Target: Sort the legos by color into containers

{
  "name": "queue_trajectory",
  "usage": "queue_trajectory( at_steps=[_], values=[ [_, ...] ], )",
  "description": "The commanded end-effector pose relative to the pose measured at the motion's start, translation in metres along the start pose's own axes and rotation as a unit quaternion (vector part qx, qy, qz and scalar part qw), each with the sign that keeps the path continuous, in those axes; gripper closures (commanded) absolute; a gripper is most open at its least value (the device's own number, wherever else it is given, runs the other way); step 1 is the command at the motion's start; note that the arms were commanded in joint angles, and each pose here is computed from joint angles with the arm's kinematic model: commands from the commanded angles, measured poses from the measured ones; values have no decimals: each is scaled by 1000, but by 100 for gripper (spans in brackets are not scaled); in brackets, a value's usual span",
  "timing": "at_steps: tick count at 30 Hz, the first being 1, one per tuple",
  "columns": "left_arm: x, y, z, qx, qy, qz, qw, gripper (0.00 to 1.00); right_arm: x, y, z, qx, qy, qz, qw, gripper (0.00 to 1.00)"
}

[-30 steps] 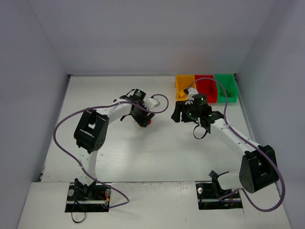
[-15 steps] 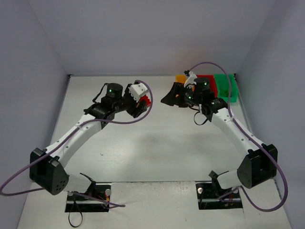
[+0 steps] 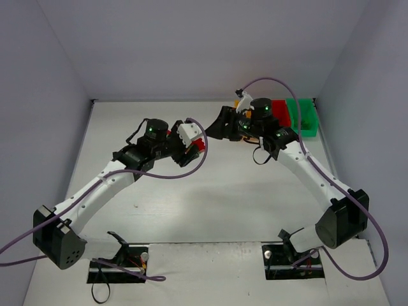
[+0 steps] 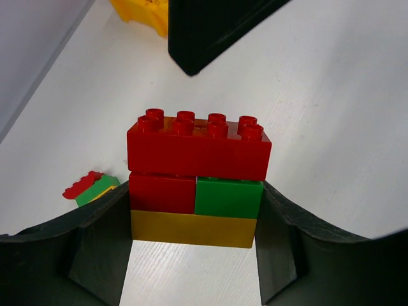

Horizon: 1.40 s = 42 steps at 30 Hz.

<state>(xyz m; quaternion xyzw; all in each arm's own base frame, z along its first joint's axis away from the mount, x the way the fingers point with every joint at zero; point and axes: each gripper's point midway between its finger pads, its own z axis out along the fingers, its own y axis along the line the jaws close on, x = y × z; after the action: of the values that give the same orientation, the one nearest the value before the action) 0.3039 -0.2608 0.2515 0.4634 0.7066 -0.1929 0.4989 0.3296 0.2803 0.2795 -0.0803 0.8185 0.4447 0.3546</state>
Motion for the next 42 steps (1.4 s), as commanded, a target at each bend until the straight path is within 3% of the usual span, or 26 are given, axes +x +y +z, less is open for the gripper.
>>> queue_trajectory(
  at_steps=[1, 11, 19, 21, 22, 24, 25, 26, 27, 35, 42],
  values=[
    [-35, 8, -13, -22, -43, 34, 998, 63, -13, 30, 2, -40, -14, -21, 999, 35],
    [-38, 3, -10, -22, -43, 49, 998, 64, 6, 42, 15, -56, 16, -29, 998, 37],
    [-39, 5, -6, -27, -43, 47, 998, 63, 20, 45, 22, -71, 41, -32, 996, 46],
    [-38, 4, -5, -24, -44, 47, 998, 64, 23, 45, 22, -75, 46, -31, 996, 52],
    [-39, 4, -4, -23, -46, 45, 998, 63, 24, 45, 23, -75, 48, -31, 996, 63],
    [-38, 4, -3, -23, -44, 44, 998, 64, 24, 45, 22, -74, 45, -35, 996, 73],
    [-37, 4, -2, -24, -43, 44, 998, 64, 23, 45, 21, -74, 44, -36, 996, 90],
    [-32, 3, 0, -22, -37, 42, 998, 64, 22, 45, 21, -75, 42, -40, 996, 96],
    [-29, 3, 1, -22, -33, 41, 998, 72, 21, 46, 20, -75, 41, -40, 995, 100],
    [11, 1, 10, -32, 8, 21, 999, 99, -12, 28, -2, -61, -1, -48, 997, 100],
    [30, 0, 16, -32, 25, 2, 999, 100, -44, -6, -30, -20, -38, -52, 998, 100]
  ],
)
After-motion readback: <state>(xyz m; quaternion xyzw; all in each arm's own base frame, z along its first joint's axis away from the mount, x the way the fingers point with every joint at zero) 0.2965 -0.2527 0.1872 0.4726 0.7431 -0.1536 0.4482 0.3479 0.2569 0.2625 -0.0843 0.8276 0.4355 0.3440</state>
